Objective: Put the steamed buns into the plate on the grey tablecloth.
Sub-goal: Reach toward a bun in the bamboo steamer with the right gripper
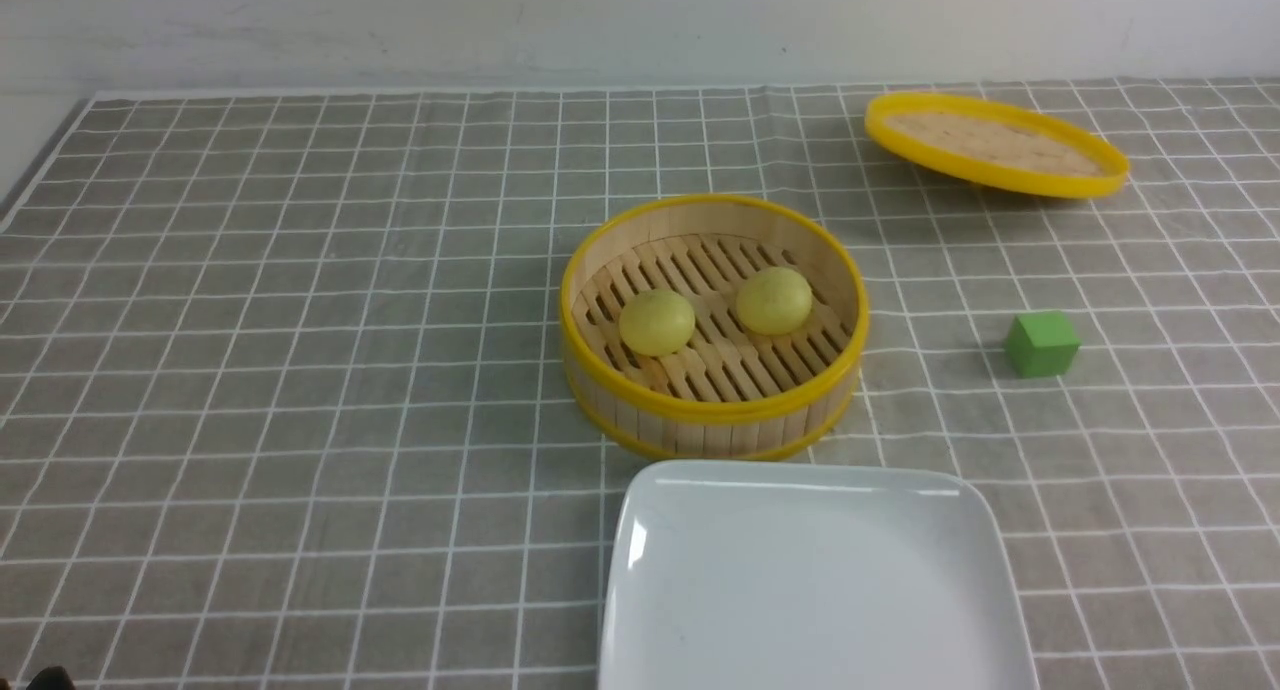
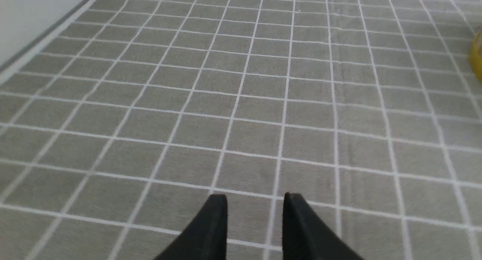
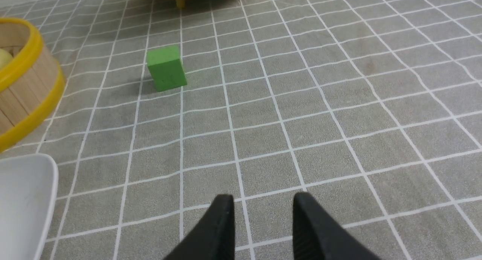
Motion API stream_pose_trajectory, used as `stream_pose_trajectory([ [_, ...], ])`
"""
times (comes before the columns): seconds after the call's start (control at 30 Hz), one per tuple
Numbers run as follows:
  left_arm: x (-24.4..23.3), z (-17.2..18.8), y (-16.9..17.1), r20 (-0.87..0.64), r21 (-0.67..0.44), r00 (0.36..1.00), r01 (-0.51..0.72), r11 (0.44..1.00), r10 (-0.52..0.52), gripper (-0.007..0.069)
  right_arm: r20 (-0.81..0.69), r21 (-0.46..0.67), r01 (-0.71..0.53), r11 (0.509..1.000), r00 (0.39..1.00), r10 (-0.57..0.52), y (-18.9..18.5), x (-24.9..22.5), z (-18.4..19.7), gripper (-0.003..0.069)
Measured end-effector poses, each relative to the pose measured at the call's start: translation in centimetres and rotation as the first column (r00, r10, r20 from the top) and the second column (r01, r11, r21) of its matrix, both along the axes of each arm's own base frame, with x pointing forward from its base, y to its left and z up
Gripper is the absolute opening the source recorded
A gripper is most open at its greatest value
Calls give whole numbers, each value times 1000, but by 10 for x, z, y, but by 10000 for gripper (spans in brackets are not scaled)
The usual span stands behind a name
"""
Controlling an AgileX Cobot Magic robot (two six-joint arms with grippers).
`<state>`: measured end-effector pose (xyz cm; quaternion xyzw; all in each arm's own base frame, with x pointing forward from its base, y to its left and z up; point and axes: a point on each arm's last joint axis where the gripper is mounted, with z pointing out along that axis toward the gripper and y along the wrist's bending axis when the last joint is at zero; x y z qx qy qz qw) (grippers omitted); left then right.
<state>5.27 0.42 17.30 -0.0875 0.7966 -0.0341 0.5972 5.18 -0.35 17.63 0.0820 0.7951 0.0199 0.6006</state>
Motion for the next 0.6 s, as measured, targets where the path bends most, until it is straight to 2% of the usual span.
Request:
stream_pose_trajectory([
  [0.03, 0, 0, -3, 6, -161, 1000, -17, 987, 18, 241, 11, 127, 7, 992, 1000, -8, 3, 0, 0, 239],
  [0.07, 0, 0, -5, 5, -313, 999, -32, 949, 35, 241, 18, 250, 13, 968, 1000, -18, 5, 1, 0, 239],
  [0.1, 0, 0, -8, -2, -458, 999, -47, 888, 52, 241, 21, 363, 21, 932, 999, -30, 7, 1, 1, 239],
  [0.13, 0, 0, -10, -15, -585, 998, -63, 809, 67, 241, 19, 497, 25, 867, 999, -40, 10, 1, 1, 239],
  [0.17, 0, 1, -12, -31, -687, 996, -78, 723, 78, 241, 15, 586, 31, 810, 999, -49, 12, 1, 1, 239],
  [0.2, 0, 1, -15, -52, -790, 995, -95, 606, 89, 241, 10, 686, 33, 727, 998, -54, 14, 1, 2, 239],
  [0.23, 0, 1, -15, -54, -796, 994, -98, 598, 91, 241, 8, 701, 35, 712, 998, -56, 15, 1, 1, 239],
  [0.27, 0, 2, -16, -71, -861, 993, -109, 497, 95, 241, 2, 761, 36, 648, 998, -58, 16, 1, 2, 239],
  [0.3, 0, 2, -17, -74, -873, 993, -111, 475, 97, 241, 2, 771, 35, 636, 998, -57, 17, 1, 2, 239],
  [0.33, 0, 3, -17, -83, -902, 992, -117, 415, 100, 241, -1, 803, 34, 595, 998, -56, 18, 1, 3, 239],
  [0.4, 0, 3, -18, -85, -912, 991, -118, 393, 102, 241, 2, 820, 31, 571, 998, -57, 18, 1, 3, 239],
  [0.5, 1, 4, -18, -83, -921, 991, -116, 372, 105, 241, 13, 829, 25, 559, 998, -63, 18, 2, 5, 239],
  [0.53, 1, 5, -18, -71, -930, 992, -105, 351, 109, 239, 44, 815, 0, 580, 997, -61, 18, 1, 13, 239],
  [0.6, 1, 7, -17, -52, -927, 993, -89, 365, 109, 234, 88, 791, -34, 611, 995, -57, 17, 0, 23, 239],
])
